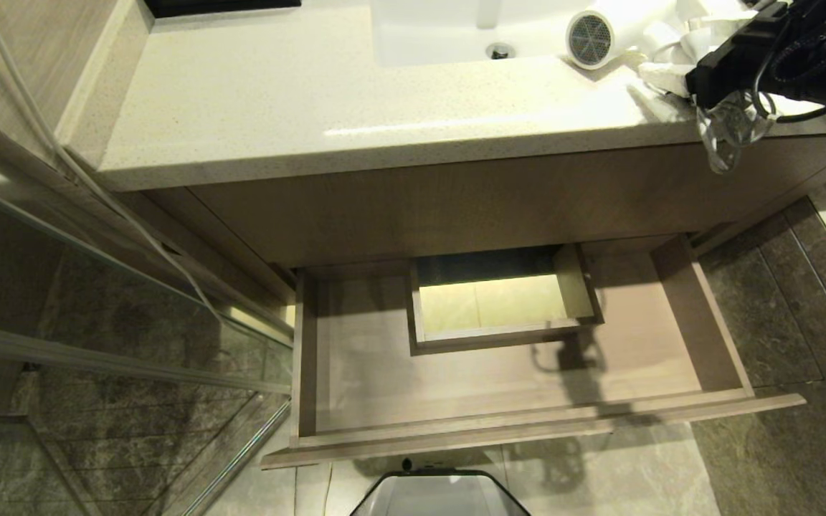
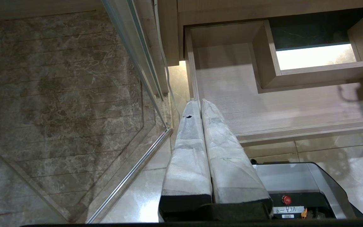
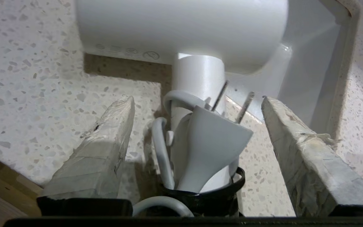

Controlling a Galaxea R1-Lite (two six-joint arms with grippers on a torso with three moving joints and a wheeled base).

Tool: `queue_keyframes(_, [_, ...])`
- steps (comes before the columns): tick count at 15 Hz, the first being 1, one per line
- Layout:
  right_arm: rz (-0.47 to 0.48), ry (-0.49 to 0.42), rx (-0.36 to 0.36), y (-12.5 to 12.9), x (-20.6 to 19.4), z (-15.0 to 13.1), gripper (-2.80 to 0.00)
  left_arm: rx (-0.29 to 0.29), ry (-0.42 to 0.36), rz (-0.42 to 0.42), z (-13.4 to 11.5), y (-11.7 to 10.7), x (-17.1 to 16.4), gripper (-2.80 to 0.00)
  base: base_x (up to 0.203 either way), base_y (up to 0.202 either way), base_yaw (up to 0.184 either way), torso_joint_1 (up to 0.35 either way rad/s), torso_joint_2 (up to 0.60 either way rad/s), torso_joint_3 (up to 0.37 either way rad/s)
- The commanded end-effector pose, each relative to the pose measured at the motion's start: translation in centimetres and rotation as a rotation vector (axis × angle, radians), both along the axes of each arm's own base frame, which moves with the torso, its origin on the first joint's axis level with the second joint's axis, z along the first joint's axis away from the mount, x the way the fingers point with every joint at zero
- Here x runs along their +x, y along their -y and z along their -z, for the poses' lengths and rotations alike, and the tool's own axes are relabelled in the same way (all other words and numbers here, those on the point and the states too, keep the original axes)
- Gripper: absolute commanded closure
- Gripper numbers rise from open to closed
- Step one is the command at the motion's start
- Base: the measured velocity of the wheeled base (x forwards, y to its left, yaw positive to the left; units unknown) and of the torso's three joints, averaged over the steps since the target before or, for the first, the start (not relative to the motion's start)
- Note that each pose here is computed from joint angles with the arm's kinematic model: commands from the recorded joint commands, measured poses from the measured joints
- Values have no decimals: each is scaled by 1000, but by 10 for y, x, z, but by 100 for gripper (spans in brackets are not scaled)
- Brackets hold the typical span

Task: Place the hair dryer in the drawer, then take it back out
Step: Place it on the countertop, then close the drawer

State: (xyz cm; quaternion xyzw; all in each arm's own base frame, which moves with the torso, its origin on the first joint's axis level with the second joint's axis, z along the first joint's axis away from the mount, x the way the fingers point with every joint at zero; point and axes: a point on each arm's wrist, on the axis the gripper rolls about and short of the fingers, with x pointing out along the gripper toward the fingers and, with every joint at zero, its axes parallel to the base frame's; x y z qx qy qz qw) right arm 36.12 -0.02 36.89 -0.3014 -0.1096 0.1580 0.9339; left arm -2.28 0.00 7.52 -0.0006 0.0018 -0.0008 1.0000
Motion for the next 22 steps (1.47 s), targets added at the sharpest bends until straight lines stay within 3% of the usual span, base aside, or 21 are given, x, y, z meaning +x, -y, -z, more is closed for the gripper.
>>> queue_keyframes(1, [21,43,-5,7,-21,-16,-280,0,-1,0,0,0,0,0,0,0,0,0,0,0])
queue_keyframes(12, [87,82,-5,23,-83,-33,-280,0,-1,0,0,0,0,0,0,0,0,0,0,0])
queue_keyframes(13, [95,72,-2,24,-93,-31,0,0,-1,0,0,0,0,0,0,0,0,0,0,0])
queue_keyframes(16, [117,58,2,26,-102,-29,0,0,-1,0,0,0,0,0,0,0,0,0,0,0])
queue_keyframes(18, [163,51,9,24,-134,-24,0,0,0,0,0,0,0,0,0,0,0,0,0,0])
queue_keyframes(22, [382,-21,151,23,-193,4,0,0,-1,0,0,0,0,0,0,0,0,0,0,0])
